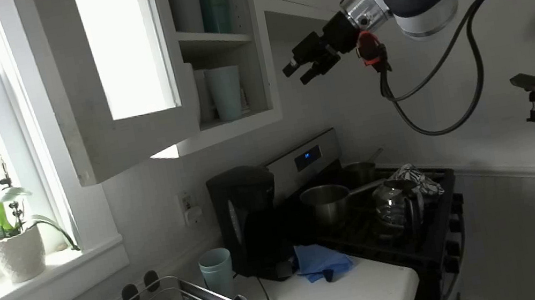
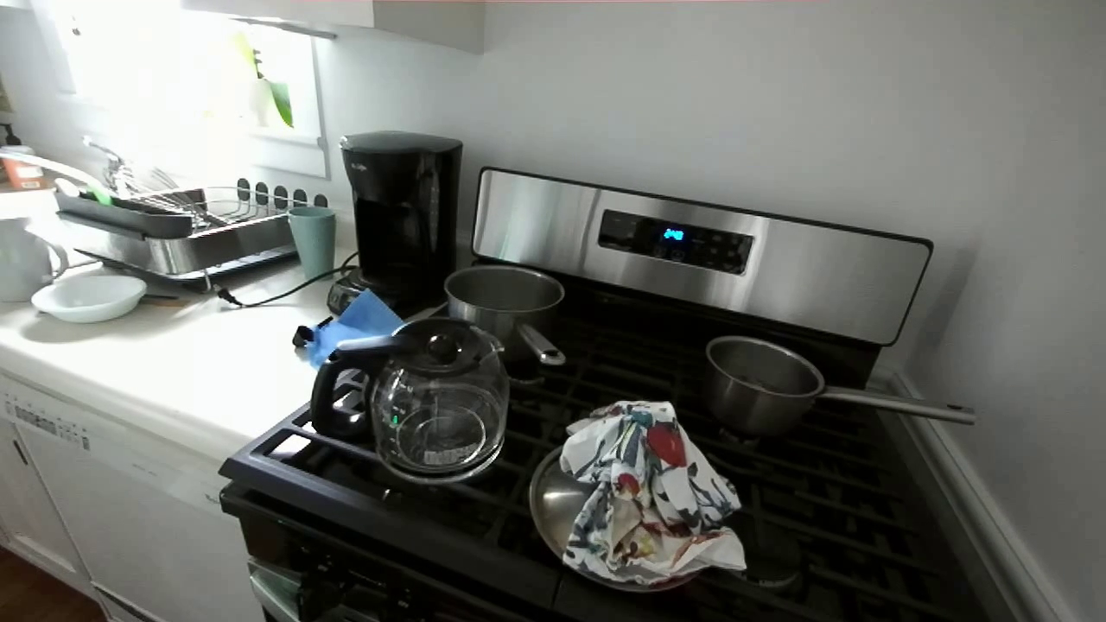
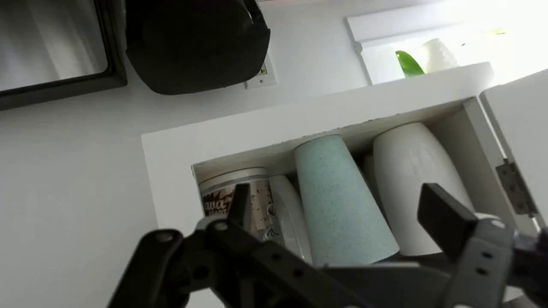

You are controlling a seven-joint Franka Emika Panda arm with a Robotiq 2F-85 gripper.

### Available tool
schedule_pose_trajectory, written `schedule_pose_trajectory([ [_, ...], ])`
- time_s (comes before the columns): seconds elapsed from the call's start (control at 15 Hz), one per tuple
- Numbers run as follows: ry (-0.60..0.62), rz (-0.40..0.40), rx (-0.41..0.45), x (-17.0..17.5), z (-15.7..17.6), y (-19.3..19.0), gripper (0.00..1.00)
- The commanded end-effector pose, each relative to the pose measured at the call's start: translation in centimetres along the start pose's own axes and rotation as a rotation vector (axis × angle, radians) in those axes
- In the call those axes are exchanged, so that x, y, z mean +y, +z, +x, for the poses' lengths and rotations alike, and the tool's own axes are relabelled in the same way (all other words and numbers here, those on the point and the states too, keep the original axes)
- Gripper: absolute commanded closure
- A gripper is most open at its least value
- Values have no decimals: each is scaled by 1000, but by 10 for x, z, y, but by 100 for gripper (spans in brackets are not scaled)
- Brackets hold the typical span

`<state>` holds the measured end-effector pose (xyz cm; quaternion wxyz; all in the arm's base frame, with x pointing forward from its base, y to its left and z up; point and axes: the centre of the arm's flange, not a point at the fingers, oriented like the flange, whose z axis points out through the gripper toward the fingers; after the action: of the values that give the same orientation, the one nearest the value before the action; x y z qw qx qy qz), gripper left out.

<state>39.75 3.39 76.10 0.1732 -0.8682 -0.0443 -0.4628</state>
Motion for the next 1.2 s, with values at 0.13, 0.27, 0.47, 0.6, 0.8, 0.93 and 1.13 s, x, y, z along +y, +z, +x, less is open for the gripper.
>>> schedule_pose_trajectory([
  [0.13,58,13,-8,-12,11,12,0],
  [0.27,55,9,-12,-11,10,14,0],
  [0.47,98,-16,-17,-8,12,14,0],
  [0.6,182,-63,-24,-4,18,15,0],
  [0.8,297,-139,-53,2,25,16,0],
  [0.93,353,-181,-84,3,30,15,0],
  [1.13,409,-195,-119,2,41,13,0],
])
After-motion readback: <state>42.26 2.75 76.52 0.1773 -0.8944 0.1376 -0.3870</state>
